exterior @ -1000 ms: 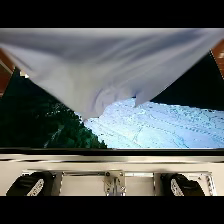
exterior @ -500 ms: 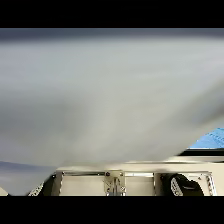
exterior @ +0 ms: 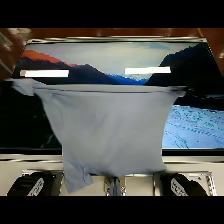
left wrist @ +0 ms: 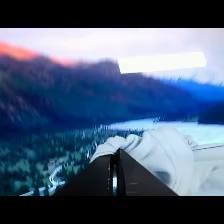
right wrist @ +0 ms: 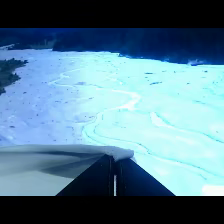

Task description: Fold the shirts.

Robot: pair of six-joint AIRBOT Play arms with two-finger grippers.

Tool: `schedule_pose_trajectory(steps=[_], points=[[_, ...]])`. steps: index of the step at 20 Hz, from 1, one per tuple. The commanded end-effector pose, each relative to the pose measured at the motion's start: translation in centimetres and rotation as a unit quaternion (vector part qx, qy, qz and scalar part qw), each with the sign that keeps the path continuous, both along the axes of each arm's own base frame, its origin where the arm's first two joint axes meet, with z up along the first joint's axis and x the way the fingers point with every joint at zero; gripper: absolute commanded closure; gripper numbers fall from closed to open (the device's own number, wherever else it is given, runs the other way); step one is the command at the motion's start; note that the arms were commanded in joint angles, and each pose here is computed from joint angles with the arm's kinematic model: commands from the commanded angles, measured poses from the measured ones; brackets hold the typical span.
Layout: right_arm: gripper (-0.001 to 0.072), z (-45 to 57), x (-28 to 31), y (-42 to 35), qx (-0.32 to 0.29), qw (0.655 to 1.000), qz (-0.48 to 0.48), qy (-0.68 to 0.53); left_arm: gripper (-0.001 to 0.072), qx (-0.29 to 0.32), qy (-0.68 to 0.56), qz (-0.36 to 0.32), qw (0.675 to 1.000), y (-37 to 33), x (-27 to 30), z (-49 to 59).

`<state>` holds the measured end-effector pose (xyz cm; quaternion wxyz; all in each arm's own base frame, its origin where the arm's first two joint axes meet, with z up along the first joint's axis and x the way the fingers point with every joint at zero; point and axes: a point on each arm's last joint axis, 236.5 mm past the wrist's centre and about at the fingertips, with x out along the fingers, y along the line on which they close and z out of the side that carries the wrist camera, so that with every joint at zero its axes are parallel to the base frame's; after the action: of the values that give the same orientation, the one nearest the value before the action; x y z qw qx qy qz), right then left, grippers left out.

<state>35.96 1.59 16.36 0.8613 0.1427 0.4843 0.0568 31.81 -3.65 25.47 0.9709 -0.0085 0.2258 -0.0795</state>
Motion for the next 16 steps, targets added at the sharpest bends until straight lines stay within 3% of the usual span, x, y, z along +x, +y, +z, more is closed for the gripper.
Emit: schedule_pose_trajectory(steps=[1, 4, 8, 14, 15, 16], points=[[0.0655, -8.5, 6.7, 0.8, 0.050, 0.998, -0.037, 0.008, 0.0673, -0.048, 0.056, 0.019, 0.997, -0.2, 5.2, -10.0], [0.0654, -8.4, 13.0, 0.3, 0.110, 0.985, -0.105, -0.078, 0.0673, -0.127, 0.064, 0.042, 0.989, -1.0, 9.8, -13.1], [0.0655, -10.0, 17.0, -2.0, 0.124, 0.970, -0.171, -0.123, 0.0673, -0.206, 0.062, 0.090, 0.973, -1.1, 14.2, -16.7], [0.0645, -18.3, 14.3, 0.5, 0.142, 0.979, -0.143, 0.020, 0.0673, -0.192, 0.200, 0.041, 0.960, -7.1, 12.8, -26.1], [0.0617, -18.0, 14.1, 0.7, 0.144, 0.980, -0.139, 0.022, 0.0673, -0.192, 0.216, 0.034, 0.957, -7.4, 12.2, -26.4], [0.0496, -17.1, 13.7, 0.7, 0.151, 0.979, -0.133, 0.025, 0.0642, -0.195, 0.232, 0.029, 0.953, -7.1, 11.7, -26.1]])
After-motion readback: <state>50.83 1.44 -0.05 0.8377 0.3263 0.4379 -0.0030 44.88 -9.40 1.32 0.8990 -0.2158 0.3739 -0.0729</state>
